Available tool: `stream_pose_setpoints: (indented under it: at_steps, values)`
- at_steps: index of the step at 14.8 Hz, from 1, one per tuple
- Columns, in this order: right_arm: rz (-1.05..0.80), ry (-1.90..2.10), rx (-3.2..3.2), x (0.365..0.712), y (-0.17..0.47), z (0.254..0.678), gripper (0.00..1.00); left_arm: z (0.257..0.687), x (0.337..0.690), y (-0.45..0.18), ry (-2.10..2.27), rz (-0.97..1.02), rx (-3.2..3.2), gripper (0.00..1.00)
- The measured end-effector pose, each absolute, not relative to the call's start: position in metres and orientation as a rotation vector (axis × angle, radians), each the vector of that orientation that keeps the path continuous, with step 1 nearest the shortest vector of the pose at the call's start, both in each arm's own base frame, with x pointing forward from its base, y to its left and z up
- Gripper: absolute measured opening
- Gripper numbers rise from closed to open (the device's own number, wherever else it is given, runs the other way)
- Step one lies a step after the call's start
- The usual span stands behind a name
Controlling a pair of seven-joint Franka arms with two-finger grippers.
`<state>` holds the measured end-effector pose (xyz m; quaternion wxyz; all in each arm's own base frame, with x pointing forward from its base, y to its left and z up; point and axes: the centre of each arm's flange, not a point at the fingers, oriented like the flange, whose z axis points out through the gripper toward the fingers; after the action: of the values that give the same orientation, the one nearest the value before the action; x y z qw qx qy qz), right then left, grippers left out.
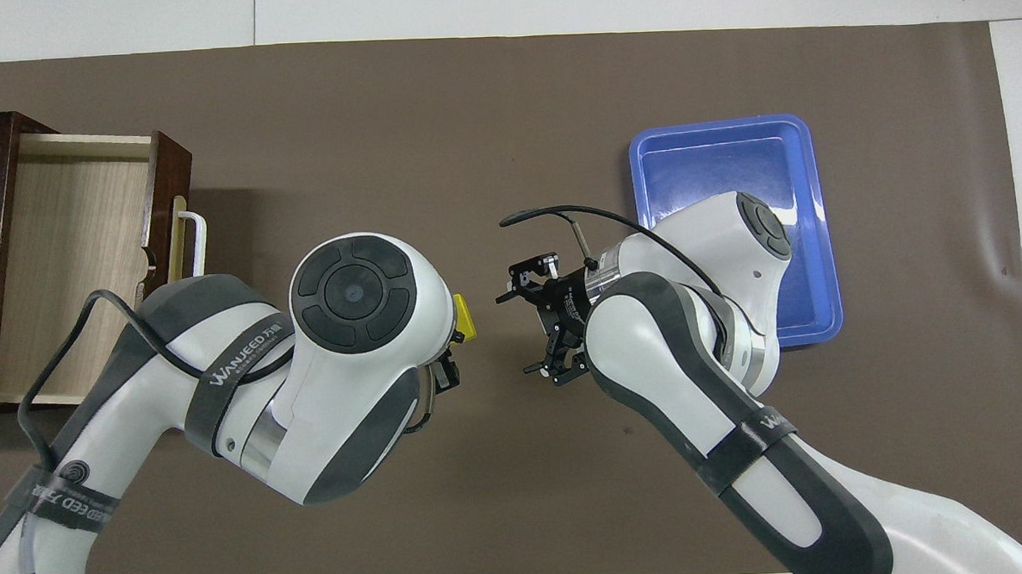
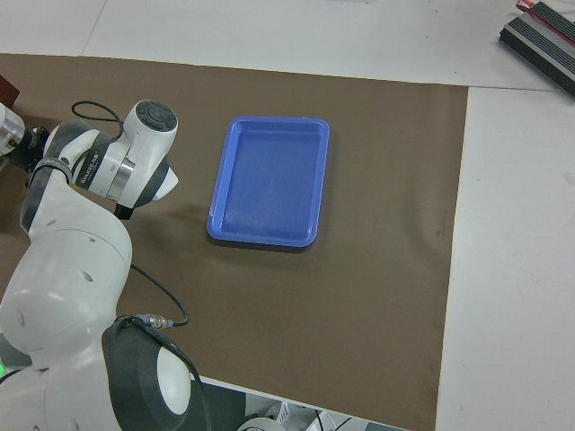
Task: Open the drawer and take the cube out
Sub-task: 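Carry the cube toward the right gripper and grasp it with the right gripper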
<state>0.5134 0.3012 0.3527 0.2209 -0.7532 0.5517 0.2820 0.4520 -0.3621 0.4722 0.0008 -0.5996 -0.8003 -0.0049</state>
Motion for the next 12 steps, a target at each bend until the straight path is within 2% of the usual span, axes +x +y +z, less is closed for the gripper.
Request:
stream_pose_setpoints:
  at_steps: [12]
  values:
    - [0.805, 1.6, -1.965, 0.51, 0.349, 0.382, 1.0, 0.474, 0.452, -0.362, -2.526, -0.02, -1.898, 0.56]
